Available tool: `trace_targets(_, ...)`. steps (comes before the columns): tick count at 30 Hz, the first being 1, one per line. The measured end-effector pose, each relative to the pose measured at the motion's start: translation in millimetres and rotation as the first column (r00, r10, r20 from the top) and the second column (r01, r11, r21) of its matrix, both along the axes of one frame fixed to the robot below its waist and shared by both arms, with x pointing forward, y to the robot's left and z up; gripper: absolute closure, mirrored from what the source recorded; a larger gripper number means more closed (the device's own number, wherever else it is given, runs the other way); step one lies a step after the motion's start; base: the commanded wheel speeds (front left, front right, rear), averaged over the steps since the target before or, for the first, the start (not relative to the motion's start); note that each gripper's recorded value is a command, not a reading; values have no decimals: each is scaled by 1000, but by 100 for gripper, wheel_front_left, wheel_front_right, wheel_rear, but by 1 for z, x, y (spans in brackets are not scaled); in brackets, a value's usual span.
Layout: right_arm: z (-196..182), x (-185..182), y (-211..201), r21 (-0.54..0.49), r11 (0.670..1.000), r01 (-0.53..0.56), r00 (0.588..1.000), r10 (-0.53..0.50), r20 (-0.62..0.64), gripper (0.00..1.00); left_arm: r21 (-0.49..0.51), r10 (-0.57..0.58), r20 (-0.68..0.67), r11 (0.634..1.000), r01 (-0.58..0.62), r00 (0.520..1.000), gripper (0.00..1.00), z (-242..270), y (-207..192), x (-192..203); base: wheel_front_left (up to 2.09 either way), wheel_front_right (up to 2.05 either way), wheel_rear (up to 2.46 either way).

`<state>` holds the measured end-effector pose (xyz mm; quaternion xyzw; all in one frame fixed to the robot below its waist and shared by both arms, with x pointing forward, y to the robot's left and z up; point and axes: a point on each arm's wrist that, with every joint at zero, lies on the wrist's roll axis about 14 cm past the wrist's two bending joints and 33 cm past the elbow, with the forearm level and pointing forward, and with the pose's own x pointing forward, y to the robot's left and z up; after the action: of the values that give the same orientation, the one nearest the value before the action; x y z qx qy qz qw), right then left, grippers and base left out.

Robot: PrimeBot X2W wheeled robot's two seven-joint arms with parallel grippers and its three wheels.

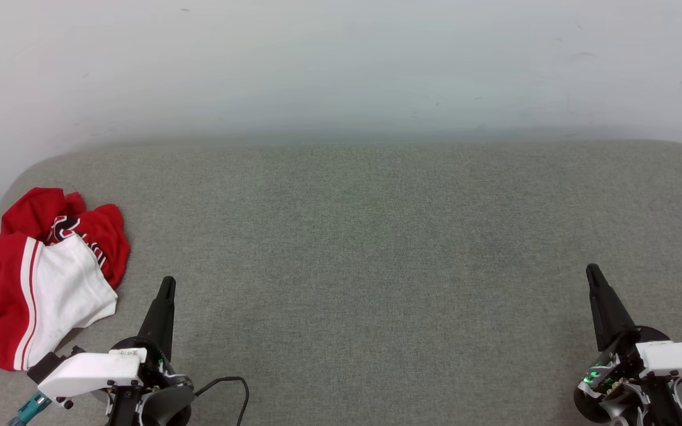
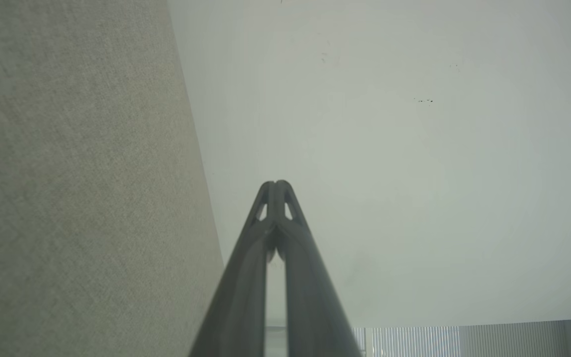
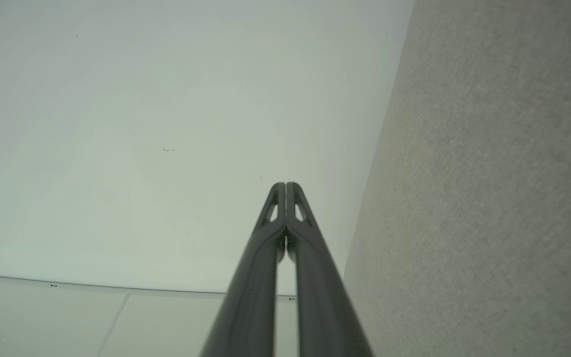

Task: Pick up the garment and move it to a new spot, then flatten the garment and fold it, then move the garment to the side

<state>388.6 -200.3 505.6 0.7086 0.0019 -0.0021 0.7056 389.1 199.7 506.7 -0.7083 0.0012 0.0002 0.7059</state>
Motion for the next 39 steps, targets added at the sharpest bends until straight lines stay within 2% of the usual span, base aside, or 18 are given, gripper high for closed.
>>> trace_targets(31, 0, 0, 0, 0, 1000, 0, 1000, 0, 0, 100, 0, 0, 0, 1000, 0, 1000, 100, 0, 0, 0, 0, 0, 0)
trace_targets(32, -3, -1, 0, 1, 1000, 0, 1000, 0, -9, 0, -1, 0, -8, 1000, 0, 1000, 0, -3, 0, -1, 0, 0, 0)
trace_targets(39, -39, -19, -2, 6, 1000, 11, 993, -10, -116, 0, -8, 4, -115, 1000, -5, 993, 0, -39, -1, -19, 0, 0, 0)
